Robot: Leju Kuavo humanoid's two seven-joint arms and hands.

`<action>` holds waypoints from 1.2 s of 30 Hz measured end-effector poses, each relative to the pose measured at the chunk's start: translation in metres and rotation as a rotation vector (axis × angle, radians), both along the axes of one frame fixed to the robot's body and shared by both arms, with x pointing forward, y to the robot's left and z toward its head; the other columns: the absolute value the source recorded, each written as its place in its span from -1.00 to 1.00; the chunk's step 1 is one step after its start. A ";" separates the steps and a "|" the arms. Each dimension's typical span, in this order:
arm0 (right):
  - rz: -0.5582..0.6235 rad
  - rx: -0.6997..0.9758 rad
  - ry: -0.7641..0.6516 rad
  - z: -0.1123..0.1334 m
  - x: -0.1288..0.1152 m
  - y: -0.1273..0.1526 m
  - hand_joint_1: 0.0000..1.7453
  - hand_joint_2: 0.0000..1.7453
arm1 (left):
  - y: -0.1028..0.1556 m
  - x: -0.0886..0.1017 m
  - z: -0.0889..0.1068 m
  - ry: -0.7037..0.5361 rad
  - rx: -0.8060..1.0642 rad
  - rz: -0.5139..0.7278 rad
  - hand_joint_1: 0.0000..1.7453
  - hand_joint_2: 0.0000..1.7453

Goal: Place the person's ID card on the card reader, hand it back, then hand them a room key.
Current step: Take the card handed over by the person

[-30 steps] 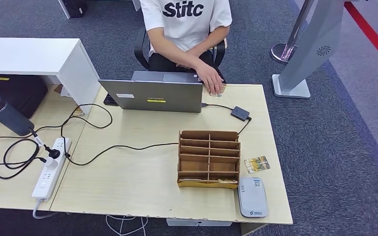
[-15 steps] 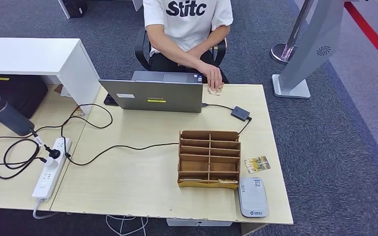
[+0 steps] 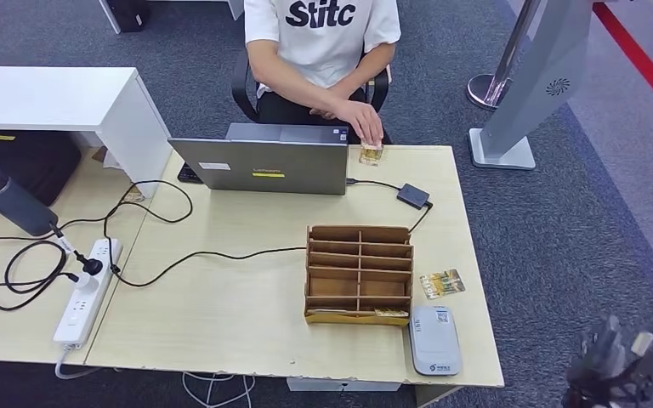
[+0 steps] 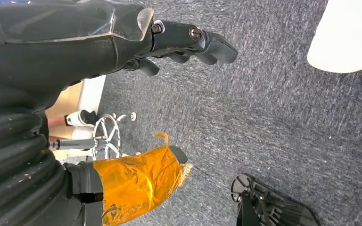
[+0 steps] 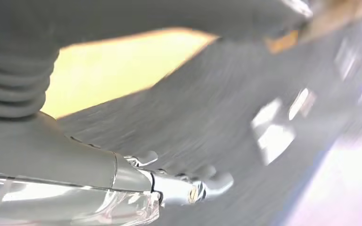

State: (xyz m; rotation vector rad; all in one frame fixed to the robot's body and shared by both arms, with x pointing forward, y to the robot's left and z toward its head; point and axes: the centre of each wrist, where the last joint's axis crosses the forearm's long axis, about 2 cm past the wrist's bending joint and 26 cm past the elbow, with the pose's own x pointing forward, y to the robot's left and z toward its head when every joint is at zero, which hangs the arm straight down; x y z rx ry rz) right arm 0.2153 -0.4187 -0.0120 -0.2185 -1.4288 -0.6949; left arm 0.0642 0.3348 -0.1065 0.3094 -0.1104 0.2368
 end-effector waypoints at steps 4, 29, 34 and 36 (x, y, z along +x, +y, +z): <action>-0.008 -0.139 -0.211 0.054 0.020 0.010 -1.00 1.00 | -0.002 -0.002 0.000 0.008 0.010 -0.017 -1.00 1.00; 0.181 -1.281 -0.595 0.192 0.045 0.176 -1.00 1.00 | -0.011 -0.001 -0.001 0.028 0.002 -0.137 -1.00 1.00; 0.222 -1.279 -0.649 0.196 0.044 0.187 -1.00 1.00 | -0.011 -0.001 -0.001 0.029 0.003 -0.145 -1.00 1.00; 0.229 -1.280 -0.657 0.196 0.044 0.189 -1.00 1.00 | -0.011 -0.001 -0.001 0.029 0.003 -0.145 -1.00 1.00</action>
